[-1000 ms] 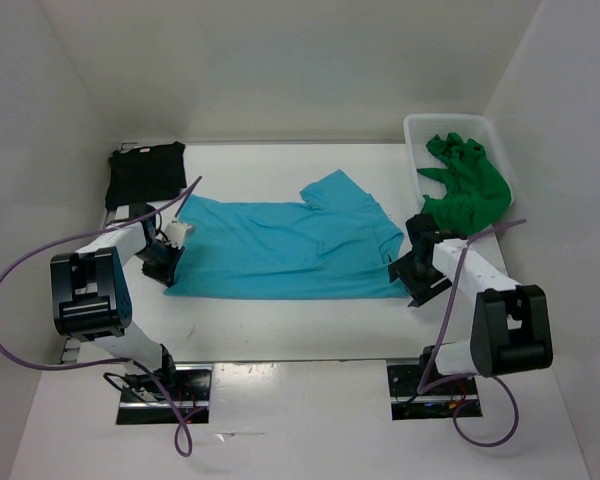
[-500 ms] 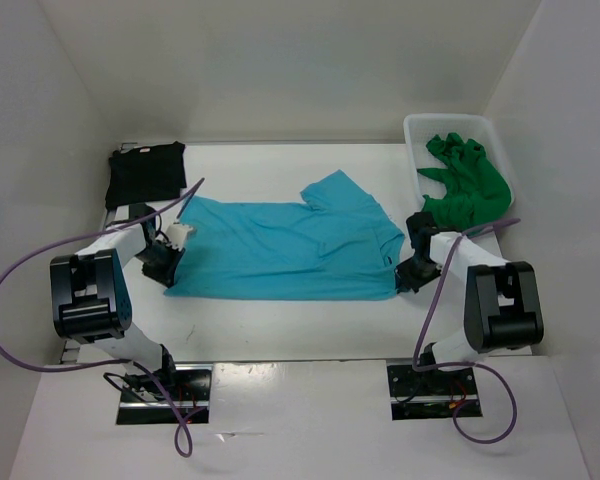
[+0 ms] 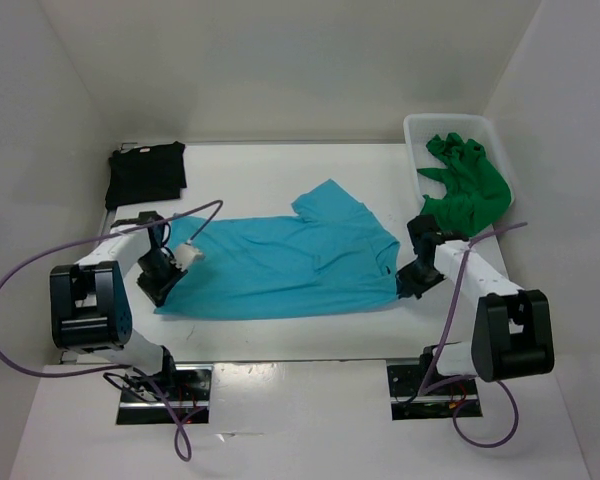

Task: Fold and stack the t-shirts
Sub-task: Fold the flattened tshirt in 1/3 of the way, then grap the side of the flattened tshirt furthest away from the robot with both arms

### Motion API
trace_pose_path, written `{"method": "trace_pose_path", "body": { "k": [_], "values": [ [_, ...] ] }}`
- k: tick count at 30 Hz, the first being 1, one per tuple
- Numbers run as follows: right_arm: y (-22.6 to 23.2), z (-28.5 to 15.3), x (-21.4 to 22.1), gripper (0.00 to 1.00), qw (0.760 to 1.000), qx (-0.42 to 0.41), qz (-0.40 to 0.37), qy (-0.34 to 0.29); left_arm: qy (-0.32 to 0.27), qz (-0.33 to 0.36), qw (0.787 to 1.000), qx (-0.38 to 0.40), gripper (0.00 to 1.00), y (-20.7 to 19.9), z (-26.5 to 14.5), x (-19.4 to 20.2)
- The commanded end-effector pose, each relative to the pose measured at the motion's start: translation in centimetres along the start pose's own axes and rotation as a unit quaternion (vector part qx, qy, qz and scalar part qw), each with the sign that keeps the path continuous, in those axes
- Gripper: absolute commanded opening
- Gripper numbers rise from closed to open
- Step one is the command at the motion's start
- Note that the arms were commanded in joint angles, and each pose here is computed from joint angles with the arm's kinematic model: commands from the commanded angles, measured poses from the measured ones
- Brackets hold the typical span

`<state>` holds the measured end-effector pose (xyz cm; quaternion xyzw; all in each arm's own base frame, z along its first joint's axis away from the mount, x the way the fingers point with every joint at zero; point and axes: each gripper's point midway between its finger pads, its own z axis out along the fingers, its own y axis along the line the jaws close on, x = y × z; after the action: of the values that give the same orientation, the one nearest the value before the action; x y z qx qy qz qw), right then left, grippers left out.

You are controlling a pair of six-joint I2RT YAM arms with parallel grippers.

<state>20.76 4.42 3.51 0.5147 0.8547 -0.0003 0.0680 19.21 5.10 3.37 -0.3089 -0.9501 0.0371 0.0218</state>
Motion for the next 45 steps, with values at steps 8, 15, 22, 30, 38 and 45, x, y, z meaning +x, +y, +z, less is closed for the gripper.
{"method": "trace_pose_path", "body": {
  "k": [8,15,22,30,38,45],
  "values": [
    [-1.4,-3.1,3.4,0.22,0.998,0.023,-0.032,0.041,0.084,0.018,0.995,-0.04,0.02,-0.5,-1.7,3.0],
    [-1.9,-5.0,2.8,0.81,1.0,0.017,-0.014,0.019,0.097,-0.016,0.994,-0.055,0.29,0.4,-1.7,4.0],
    [2.8,-10.0,-1.5,0.82,0.994,-0.061,-0.035,-0.081,0.124,-0.044,0.99,-0.045,0.41,2.1,-2.2,7.2],
    [19.8,-14.5,-1.7,0.88,0.94,-0.204,-0.233,-0.143,-0.085,-0.156,0.969,-0.169,0.48,12.6,-10.5,-1.7],
    [34.9,-5.8,-4.2,0.89,0.892,-0.145,-0.389,-0.177,-0.26,-0.189,0.94,-0.113,0.55,14.7,-10.3,-14.9],
    [41.0,-1.6,-5.6,0.89,0.884,-0.182,-0.37,-0.221,-0.322,-0.225,0.914,-0.105,0.62,17.5,-9.8,-19.5]
  ]
}}
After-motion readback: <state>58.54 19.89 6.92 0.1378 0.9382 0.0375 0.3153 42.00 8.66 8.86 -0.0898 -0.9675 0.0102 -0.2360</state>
